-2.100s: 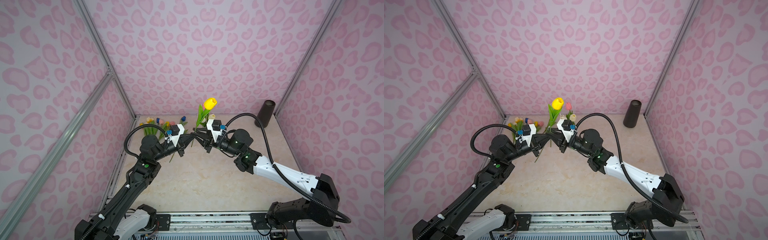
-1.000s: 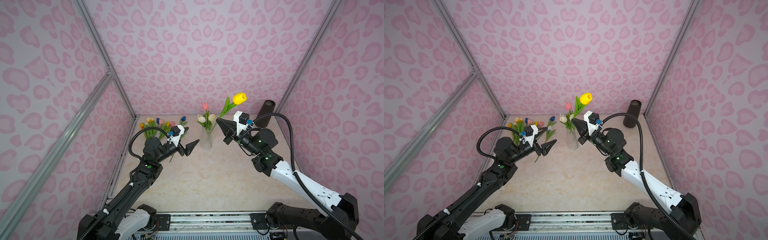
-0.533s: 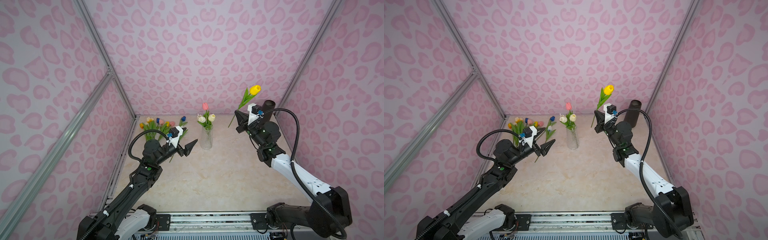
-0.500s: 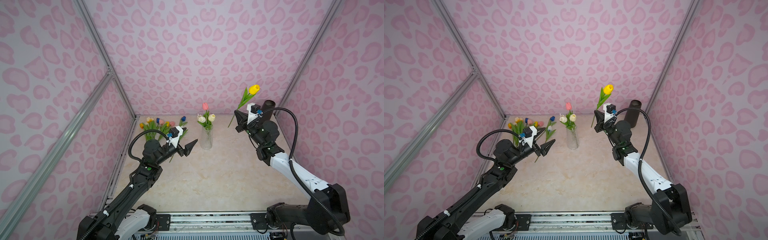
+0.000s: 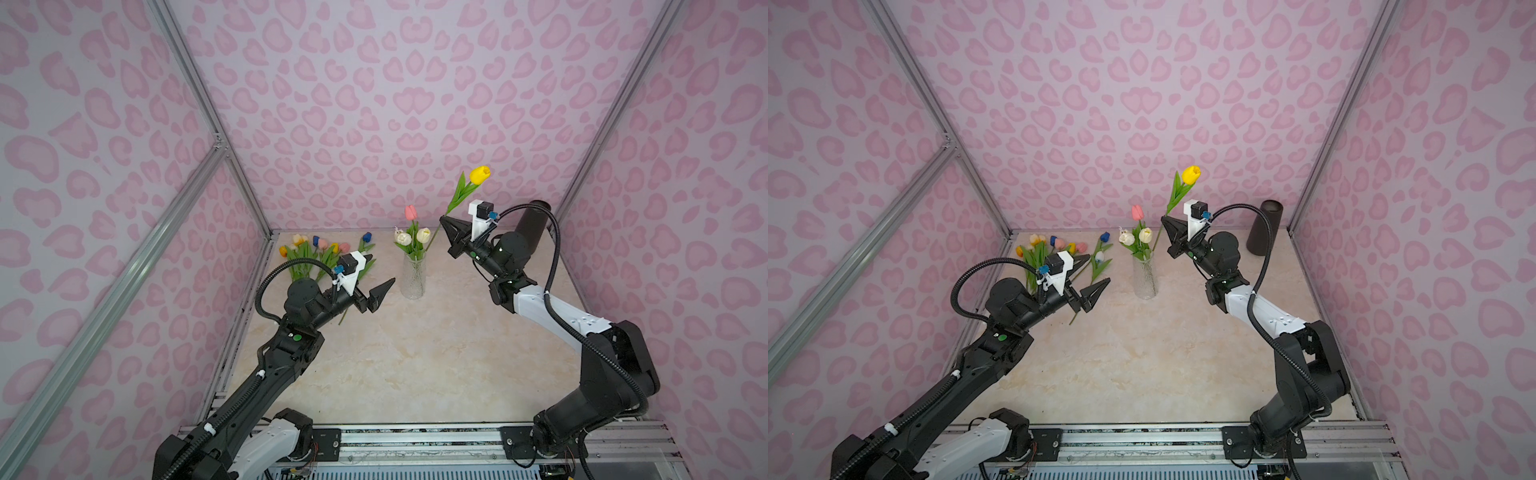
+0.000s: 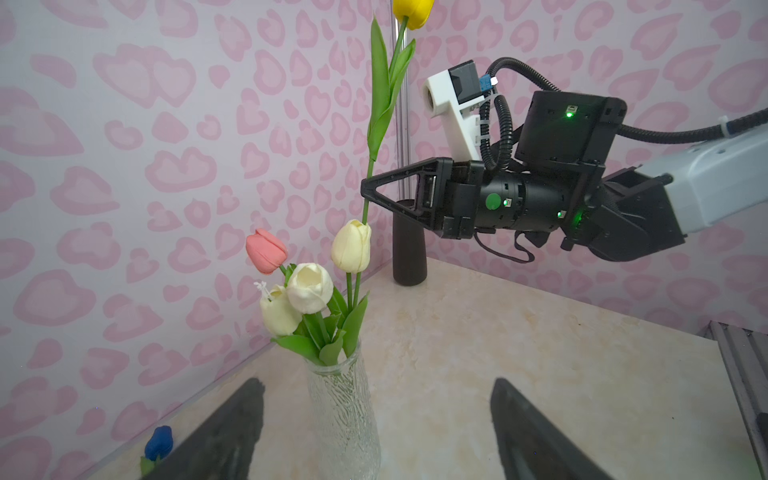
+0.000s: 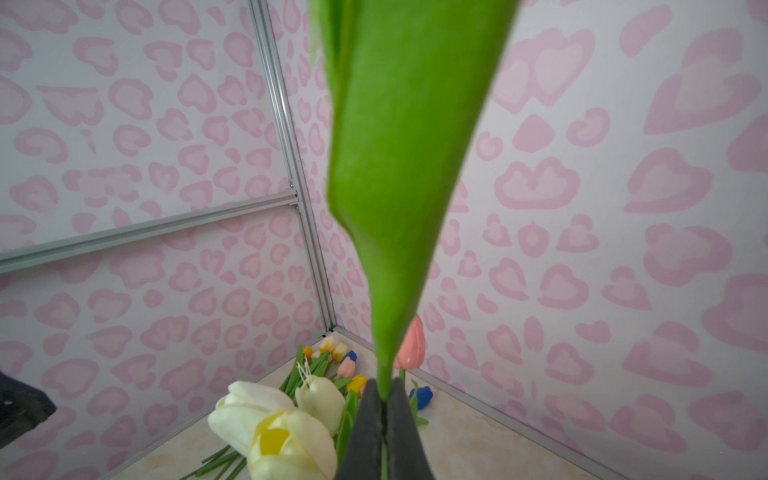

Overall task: Arrange the flowers into the vase
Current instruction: 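Lower the yellow tulip stem into the glass vase with the right gripper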

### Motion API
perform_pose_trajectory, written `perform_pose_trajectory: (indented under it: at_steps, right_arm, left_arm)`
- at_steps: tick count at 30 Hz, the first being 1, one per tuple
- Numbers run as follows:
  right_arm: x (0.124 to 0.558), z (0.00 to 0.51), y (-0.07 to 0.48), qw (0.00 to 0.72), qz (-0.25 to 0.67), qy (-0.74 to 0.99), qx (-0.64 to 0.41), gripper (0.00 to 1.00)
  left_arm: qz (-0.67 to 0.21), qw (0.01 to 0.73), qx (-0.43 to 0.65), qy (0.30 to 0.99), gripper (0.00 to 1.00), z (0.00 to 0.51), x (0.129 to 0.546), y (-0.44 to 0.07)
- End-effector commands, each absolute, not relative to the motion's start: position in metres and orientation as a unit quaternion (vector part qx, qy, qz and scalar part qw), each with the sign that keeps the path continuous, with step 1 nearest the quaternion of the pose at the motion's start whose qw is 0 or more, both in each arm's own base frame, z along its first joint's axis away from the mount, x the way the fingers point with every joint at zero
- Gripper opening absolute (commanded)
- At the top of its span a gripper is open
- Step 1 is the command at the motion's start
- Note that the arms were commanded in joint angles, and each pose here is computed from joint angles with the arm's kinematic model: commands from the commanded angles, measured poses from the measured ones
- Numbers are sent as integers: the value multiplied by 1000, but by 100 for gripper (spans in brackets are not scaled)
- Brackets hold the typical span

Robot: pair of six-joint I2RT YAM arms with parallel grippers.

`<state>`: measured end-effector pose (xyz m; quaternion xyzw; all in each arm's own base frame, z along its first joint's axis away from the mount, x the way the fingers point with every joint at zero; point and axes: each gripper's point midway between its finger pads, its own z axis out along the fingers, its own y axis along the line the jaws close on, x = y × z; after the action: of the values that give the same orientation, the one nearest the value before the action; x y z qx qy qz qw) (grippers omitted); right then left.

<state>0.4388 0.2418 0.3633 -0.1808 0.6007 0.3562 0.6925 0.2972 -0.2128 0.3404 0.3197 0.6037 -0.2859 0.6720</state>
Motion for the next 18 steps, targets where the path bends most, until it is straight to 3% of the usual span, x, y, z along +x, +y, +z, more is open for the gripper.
perform_pose_trajectory:
  at_steps: [1, 18]
  right_arm:
    - [434, 370, 252, 697, 377, 579, -193, 0]
    - [449, 321, 257, 697, 331, 601, -207, 0]
  left_arm:
    - [-280, 682, 320, 595, 86, 350, 299, -212]
    - [-283, 675, 319, 602, 86, 348, 301, -213]
